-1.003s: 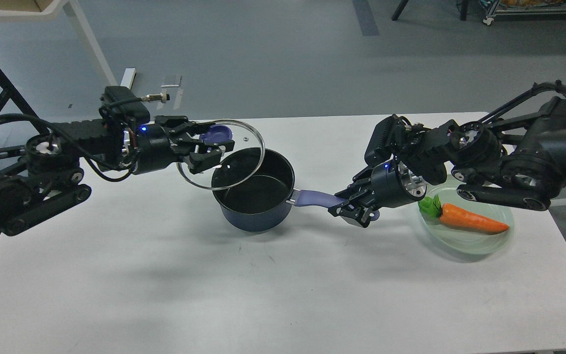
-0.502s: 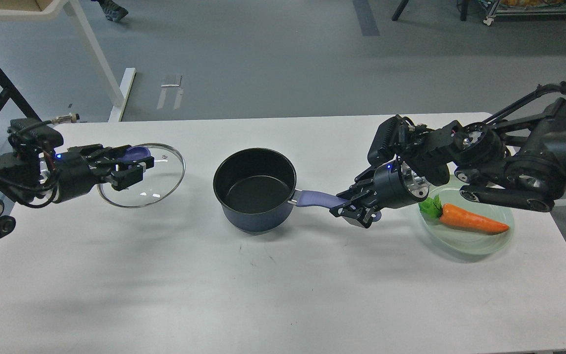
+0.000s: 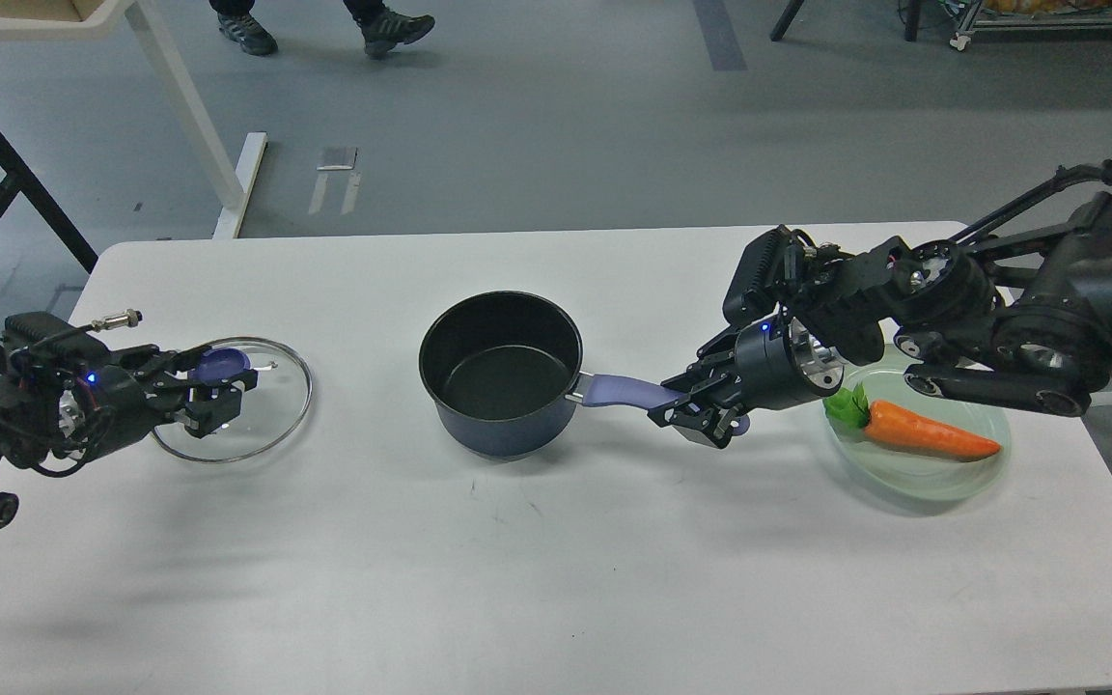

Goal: Open pot lid

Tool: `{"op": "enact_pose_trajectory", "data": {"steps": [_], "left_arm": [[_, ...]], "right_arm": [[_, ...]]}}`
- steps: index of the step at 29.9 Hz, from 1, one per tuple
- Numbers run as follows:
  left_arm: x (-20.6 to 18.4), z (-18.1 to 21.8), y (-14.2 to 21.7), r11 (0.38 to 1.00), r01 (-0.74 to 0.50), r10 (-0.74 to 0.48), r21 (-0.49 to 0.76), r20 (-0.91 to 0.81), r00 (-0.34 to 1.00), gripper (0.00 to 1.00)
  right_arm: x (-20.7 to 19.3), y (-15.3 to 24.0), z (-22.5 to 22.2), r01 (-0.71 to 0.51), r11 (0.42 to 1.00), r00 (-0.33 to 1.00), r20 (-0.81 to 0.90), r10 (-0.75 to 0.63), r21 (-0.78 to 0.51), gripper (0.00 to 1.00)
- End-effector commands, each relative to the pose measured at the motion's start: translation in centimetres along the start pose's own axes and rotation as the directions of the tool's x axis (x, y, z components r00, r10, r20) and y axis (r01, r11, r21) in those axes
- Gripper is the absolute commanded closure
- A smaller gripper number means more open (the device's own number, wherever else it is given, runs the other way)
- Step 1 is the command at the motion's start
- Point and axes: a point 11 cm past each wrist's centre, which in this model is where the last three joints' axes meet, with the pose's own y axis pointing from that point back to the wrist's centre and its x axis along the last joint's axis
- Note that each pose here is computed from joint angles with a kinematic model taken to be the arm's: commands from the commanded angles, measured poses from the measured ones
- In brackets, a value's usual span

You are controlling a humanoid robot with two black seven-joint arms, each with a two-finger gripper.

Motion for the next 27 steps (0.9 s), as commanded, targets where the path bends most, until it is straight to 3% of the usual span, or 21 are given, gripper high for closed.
{"op": "enact_pose_trajectory", "data": {"steps": [1,2,5,15,17,20,27], "left_arm": [[-0.5,0.0,0.1,1.000,0.003,-0.003,0.004,-0.014,1.000,0.49],[-0.5,0.0,0.1,1.000,0.005,-0.005,0.004,-0.015,1.000,0.47],[-0.5,0.0,0.1,1.000,0.003,-0.003,0.006,-0.014,1.000,0.27],[-0.4,0.0,0.1,1.000,0.001,-0.001,0.005,-0.016,1.000,0.22],[-0.1,-0.1,0.1,1.000,-0.010,0.010,0.007,-0.030,0.999,0.16],[1.2,-0.7,0.3,0.997,-0.067,0.070,0.027,-0.103,0.992,0.05],[5.6,-2.4,0.6,0.970,-0.209,0.236,0.121,-0.297,0.925,0.01]], "right_arm": [[0.0,0.0,0.0,0.000,1.000,1.000,0.000,0.000,0.000,0.76],[0.0,0.0,0.0,0.000,1.000,1.000,0.000,0.000,0.000,0.76],[0.1,0.1,0.0,0.001,1.000,1.000,-0.002,-0.001,-0.001,0.75],[0.1,0.0,0.0,-0.001,1.000,1.000,-0.002,0.001,0.001,0.71],[0.1,0.1,0.1,-0.003,1.000,1.000,-0.001,0.003,-0.002,0.62],[0.0,0.4,0.2,-0.007,1.000,1.000,0.007,0.007,-0.006,0.33],[1.4,1.5,0.6,-0.088,0.996,0.996,0.030,0.089,-0.015,0.08]]}}
